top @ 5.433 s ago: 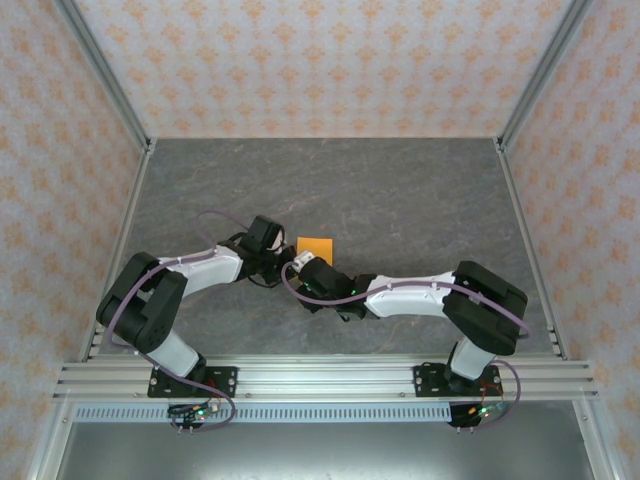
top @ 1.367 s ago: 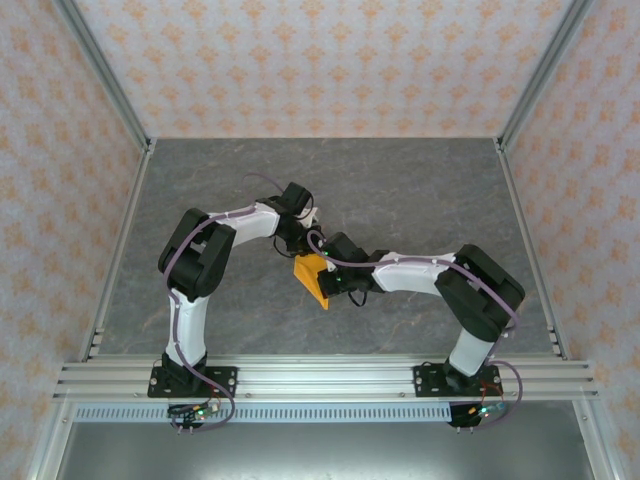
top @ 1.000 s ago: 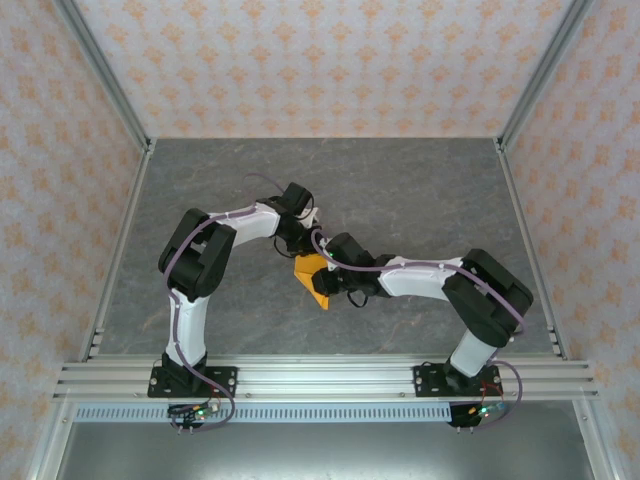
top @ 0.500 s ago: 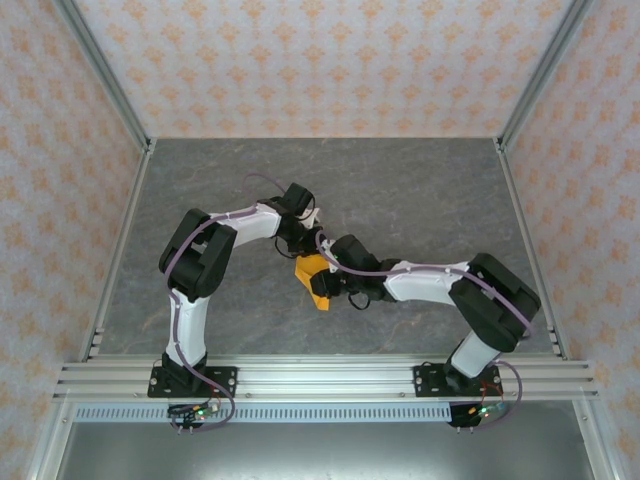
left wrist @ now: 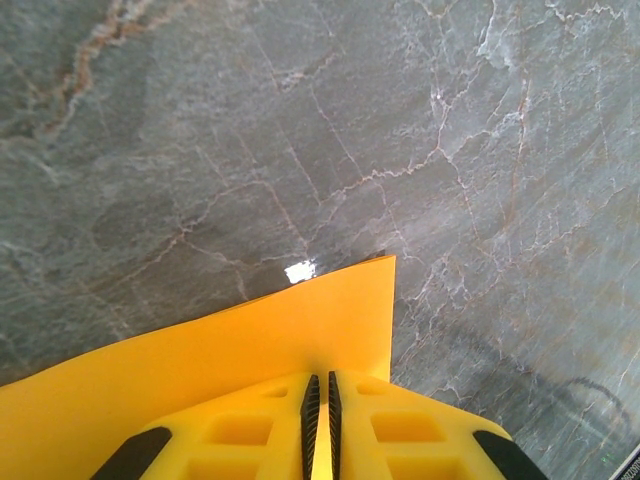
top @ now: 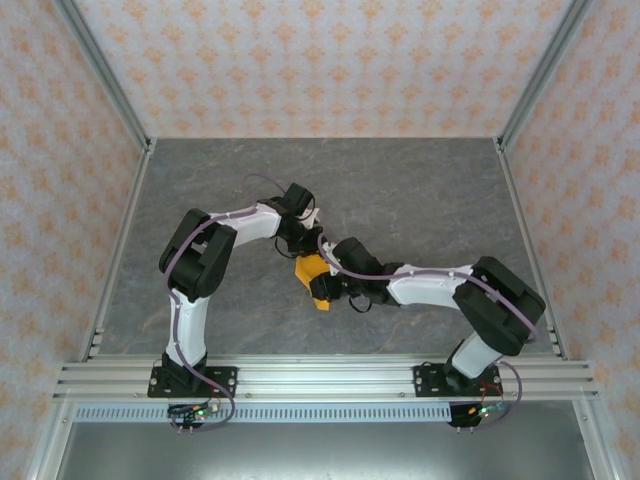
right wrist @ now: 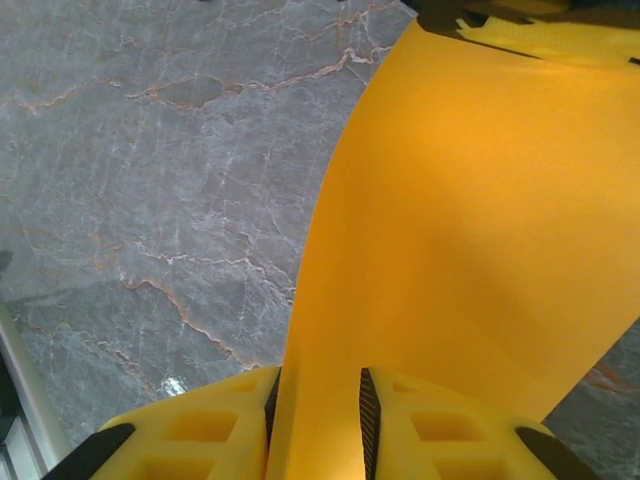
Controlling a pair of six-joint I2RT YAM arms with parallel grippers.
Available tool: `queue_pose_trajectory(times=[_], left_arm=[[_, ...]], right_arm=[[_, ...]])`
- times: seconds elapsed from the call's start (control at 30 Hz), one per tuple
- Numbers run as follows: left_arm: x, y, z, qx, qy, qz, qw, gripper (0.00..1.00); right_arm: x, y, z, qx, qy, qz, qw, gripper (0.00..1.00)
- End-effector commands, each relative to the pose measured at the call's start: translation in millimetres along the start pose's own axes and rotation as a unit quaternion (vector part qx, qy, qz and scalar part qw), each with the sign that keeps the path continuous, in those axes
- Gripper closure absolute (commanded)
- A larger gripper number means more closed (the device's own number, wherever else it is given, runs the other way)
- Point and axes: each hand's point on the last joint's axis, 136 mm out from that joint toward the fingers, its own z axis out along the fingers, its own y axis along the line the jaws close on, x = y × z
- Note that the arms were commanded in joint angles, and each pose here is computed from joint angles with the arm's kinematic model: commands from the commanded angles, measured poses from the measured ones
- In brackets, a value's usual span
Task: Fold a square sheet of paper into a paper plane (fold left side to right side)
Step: Third fold the triangle at the center of the table.
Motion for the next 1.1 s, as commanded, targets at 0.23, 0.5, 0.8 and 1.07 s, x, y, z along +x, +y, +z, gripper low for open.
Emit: queue_pose_trajectory(times=[0.23,0.5,0.8,1.07], left_arm=[[20.3,22.3,21.6,-0.040,0.036,-0.020,0.998,0.85],[20.0,22.7,21.8,-0.040,0.036,-0.022,0.998,0.85],[20.6,23.5,22.5,-0.041,0.037,-0.022,0.998,0.85],[20.6,23.0,23.1,-0.040,0.037,-0.022,0.998,0.85]], right_arm=[[-4.5,10.3,-6.9,-0.012,-0.016,-0.013,1.000,0.71],[-3.3,13.9,-7.9,-0.016,-0.016,-0.018,1.000,0.71],[1.4,10.7,-13.1,-0.009,-0.026,-0.016,0.999,0.72],[-12.2,16.8,-14.3,-0.019,-0.037,-0.027,0.999,0.95]])
